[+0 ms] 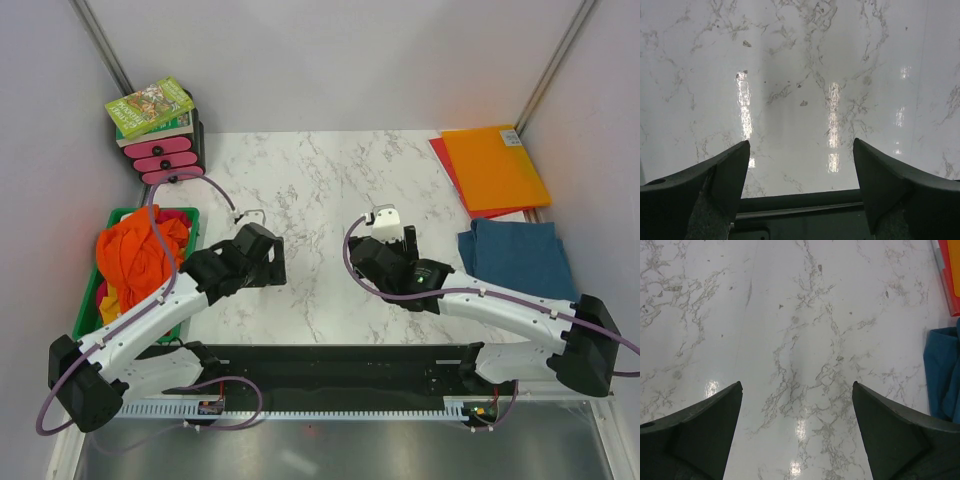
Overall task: Fold and stack the t-shirts
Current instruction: Grab the tshirt from the pile
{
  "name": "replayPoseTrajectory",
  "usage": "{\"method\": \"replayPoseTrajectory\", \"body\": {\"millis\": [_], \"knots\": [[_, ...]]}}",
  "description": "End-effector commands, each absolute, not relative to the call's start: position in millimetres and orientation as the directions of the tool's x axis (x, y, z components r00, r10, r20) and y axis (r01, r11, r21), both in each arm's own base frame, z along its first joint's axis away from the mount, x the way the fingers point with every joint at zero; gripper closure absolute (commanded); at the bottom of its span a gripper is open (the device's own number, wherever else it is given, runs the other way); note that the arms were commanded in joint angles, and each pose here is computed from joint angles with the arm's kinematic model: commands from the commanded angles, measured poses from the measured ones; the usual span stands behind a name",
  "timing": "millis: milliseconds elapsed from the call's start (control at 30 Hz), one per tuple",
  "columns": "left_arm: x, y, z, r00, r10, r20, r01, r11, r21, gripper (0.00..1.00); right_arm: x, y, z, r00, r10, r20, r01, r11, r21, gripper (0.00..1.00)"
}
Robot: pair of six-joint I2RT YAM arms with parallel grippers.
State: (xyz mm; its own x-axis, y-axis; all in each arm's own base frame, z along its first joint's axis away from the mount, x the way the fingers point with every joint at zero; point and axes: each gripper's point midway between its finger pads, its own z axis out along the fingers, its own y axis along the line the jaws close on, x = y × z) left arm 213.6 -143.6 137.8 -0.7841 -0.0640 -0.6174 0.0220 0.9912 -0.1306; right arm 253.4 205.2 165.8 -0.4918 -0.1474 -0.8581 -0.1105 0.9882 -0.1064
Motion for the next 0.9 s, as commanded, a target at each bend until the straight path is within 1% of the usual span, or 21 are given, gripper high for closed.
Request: {"method": "replayPoseTrajectory", "body": {"millis": [0, 200, 400, 467, 567, 600, 667, 700, 733, 800, 867], "knots": [[218, -132, 148, -0.742, -0.148, -0.654, -0.076, 0.988, -0.137, 0.09, 253, 204, 177, -0.469, -0.100, -0.878, -0.095, 0.994, -0.062, 0.02], [215, -109, 159, -0.678, -0.225, -0.700, -0.177, 0.974, -0.142, 0.09, 250, 200, 172, -0.475, -0.093, -0.875, -0.087, 0.994, -0.058, 0.02], [219, -94, 176, -0.628, -0.241, -0.740, -0.217, 0.967, -0.131, 0.10, 248, 194, 172, -0.471, -0.088, -0.878, -0.079, 0.995, -0.058, 0.02], [225, -82, 184, -0.599, -0.269, -0.754, -0.266, 0.955, -0.129, 0.10, 249, 194, 172, -0.471, -0.100, -0.876, -0.084, 0.994, -0.068, 0.02], [240, -46, 190, -0.558, -0.349, -0.753, -0.401, 0.908, -0.125, 0.11, 249, 194, 173, -0.468, -0.110, -0.877, -0.090, 0.993, -0.076, 0.02], [246, -25, 191, -0.535, -0.399, -0.745, -0.475, 0.871, -0.126, 0.12, 249, 193, 175, -0.466, -0.112, -0.878, -0.091, 0.993, -0.079, 0.02], [251, -6, 187, -0.519, -0.447, -0.728, -0.547, 0.828, -0.119, 0.14, 249, 193, 175, -0.461, -0.121, -0.879, -0.094, 0.992, -0.087, 0.02], [254, 7, 181, -0.511, -0.498, -0.701, -0.601, 0.789, -0.123, 0.15, 249, 192, 176, -0.460, -0.124, -0.879, -0.094, 0.991, -0.090, 0.02], [256, 10, 177, -0.511, -0.519, -0.686, -0.620, 0.775, -0.125, 0.18, 249, 192, 175, -0.459, -0.127, -0.879, -0.097, 0.991, -0.093, 0.02], [260, 19, 171, -0.501, -0.549, -0.670, -0.667, 0.738, -0.106, 0.20, 249, 190, 174, -0.458, -0.140, -0.878, -0.099, 0.989, -0.107, 0.02], [262, 28, 167, -0.482, -0.566, -0.668, -0.701, 0.707, -0.093, 0.27, 249, 190, 174, -0.454, -0.142, -0.880, -0.100, 0.989, -0.108, 0.02]]}}
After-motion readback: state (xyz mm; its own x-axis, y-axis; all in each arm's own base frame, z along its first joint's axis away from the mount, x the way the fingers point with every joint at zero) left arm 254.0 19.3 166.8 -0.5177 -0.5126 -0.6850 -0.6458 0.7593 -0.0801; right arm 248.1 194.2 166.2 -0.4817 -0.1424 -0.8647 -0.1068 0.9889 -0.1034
